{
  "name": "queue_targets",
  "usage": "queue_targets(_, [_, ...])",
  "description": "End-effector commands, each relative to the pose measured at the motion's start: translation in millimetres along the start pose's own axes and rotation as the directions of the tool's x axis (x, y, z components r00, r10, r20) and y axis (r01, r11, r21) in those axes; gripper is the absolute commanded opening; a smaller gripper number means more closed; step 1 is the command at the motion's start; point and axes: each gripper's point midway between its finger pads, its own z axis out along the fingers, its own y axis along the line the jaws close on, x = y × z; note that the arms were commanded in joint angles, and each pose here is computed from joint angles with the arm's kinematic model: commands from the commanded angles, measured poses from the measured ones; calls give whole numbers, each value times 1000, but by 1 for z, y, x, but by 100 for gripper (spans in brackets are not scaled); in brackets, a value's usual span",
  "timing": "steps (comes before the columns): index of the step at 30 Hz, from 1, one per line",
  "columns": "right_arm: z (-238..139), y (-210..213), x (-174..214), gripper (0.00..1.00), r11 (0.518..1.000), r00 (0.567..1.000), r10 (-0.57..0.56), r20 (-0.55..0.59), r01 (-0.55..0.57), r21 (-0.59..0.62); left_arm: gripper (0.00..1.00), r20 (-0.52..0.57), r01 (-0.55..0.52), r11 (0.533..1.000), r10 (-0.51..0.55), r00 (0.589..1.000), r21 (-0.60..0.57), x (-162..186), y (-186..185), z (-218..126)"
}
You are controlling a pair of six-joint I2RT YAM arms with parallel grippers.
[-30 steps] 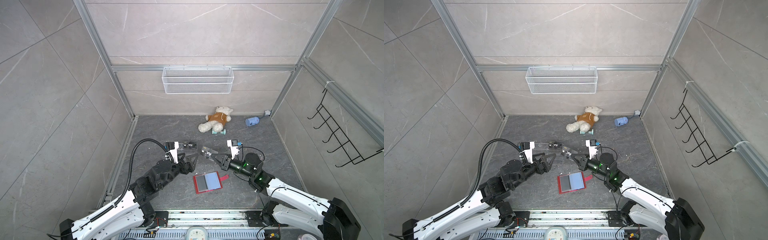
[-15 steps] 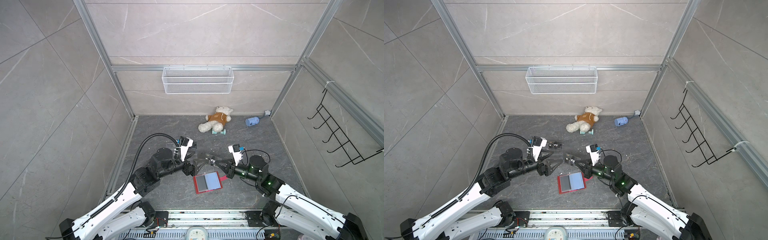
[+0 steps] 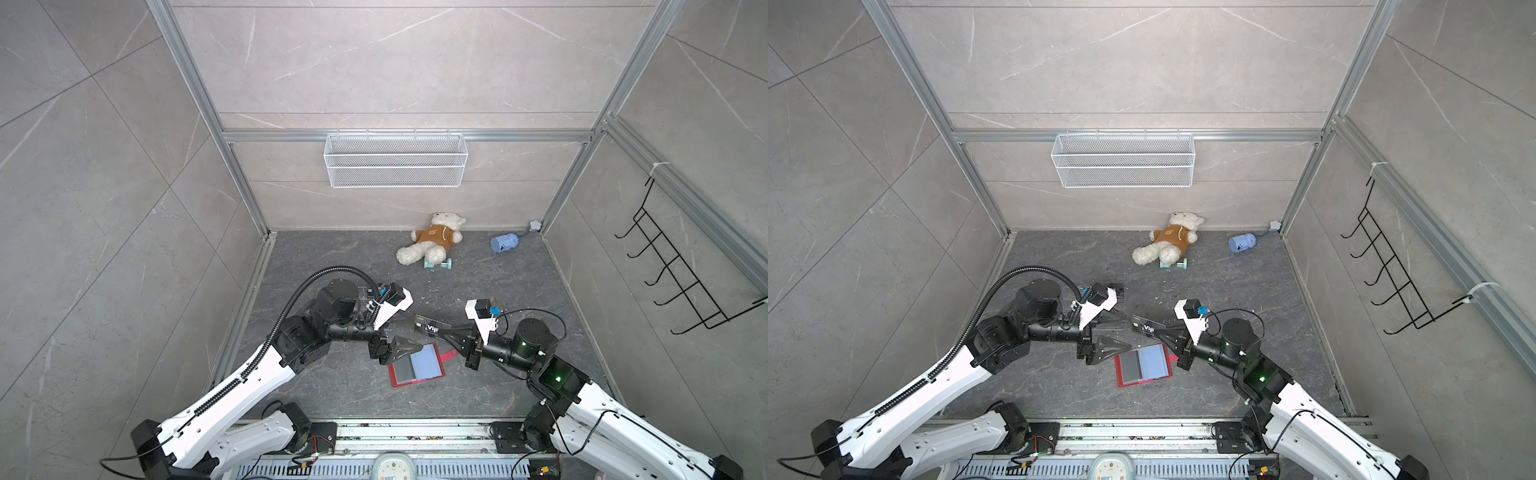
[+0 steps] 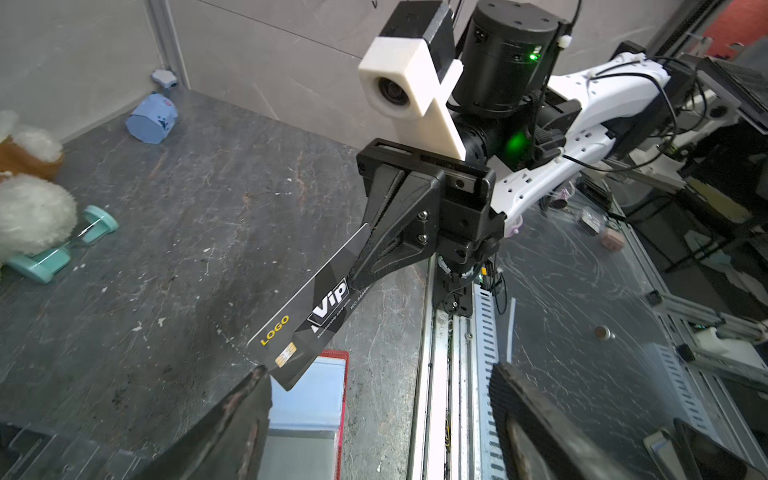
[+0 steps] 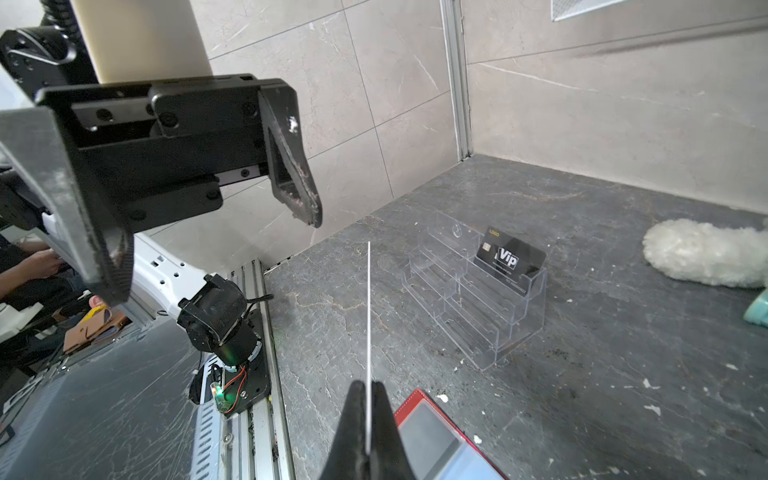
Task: Take the credit cards out of the card holder
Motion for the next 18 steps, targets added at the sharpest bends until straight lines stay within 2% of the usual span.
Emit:
queue_targets(1, [-2,3,10,0,998,998,-59,-27,59,-21,83,-16,-104,991,106,994,86,-3,-14,-3])
queue_targets(13, [-5,10,11,0,995,996,-83,-26,82,-57,75,-82,-140,983,150,985,116,8,0,13])
queue_targets(18, [-6,13,10,0,993,996,-92,-23,90,-73,65,-82,-137,980,150,985,141,3,5,20])
